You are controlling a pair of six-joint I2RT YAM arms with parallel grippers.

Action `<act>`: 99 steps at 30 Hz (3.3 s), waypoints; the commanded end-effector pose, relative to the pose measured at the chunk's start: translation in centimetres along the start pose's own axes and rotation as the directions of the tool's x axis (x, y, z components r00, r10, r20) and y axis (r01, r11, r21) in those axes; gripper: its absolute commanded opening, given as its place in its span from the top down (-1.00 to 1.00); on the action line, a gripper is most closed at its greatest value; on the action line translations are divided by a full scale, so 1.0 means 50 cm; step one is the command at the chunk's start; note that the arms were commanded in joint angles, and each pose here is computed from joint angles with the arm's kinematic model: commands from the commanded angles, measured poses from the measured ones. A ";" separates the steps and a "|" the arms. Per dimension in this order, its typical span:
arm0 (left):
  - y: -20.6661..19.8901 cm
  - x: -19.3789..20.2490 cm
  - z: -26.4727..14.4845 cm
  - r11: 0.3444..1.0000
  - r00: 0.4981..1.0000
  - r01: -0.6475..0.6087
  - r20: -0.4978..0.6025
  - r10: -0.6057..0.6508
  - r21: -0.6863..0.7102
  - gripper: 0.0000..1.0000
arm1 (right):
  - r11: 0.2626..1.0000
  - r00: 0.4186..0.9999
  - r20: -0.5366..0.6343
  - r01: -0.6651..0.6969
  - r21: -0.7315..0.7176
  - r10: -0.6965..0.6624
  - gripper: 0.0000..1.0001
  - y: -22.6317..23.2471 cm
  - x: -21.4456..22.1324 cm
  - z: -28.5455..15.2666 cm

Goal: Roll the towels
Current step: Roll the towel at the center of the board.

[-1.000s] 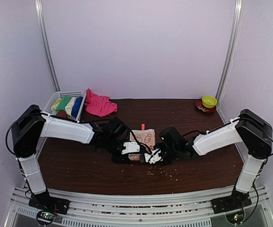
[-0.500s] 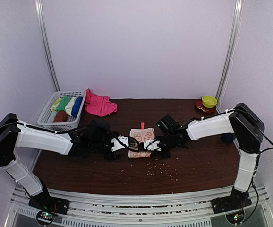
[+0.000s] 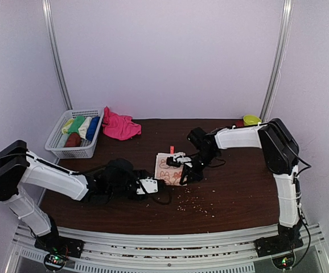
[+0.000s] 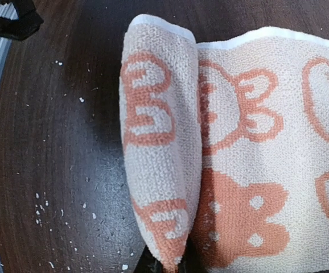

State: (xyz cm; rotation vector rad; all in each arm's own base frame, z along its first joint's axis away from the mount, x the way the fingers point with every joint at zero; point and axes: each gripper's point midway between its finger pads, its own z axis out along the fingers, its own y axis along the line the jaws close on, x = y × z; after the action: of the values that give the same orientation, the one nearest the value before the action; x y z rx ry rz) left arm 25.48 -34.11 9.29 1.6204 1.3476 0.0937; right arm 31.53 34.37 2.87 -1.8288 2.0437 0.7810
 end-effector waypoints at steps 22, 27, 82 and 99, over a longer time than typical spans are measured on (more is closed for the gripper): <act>-0.027 0.005 0.130 0.968 0.972 -0.231 -0.067 0.225 -0.098 0.04 | 0.861 0.910 -0.205 -0.410 -0.301 0.361 1.00 0.040 0.095 0.025; -0.040 0.025 0.148 0.966 0.967 -0.244 -0.102 0.235 -0.086 0.11 | 0.848 0.910 -0.217 -0.409 -0.337 0.352 1.00 0.053 0.093 0.020; -0.168 -0.038 0.141 0.882 0.942 0.239 -0.318 -0.108 0.407 1.00 | 0.598 0.786 -0.161 0.569 0.565 -0.597 -0.79 0.079 0.129 -0.235; -0.157 -0.041 0.164 0.837 0.913 0.327 -0.376 -0.160 0.438 1.00 | 0.227 0.557 -0.368 0.730 0.645 -0.744 -0.73 0.148 0.109 -0.146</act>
State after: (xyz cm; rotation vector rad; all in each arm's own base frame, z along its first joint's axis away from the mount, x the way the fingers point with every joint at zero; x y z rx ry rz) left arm 25.27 -42.41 3.02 1.8288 1.8619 -0.1341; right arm 22.31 24.56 5.35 -1.9670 0.9347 -0.1495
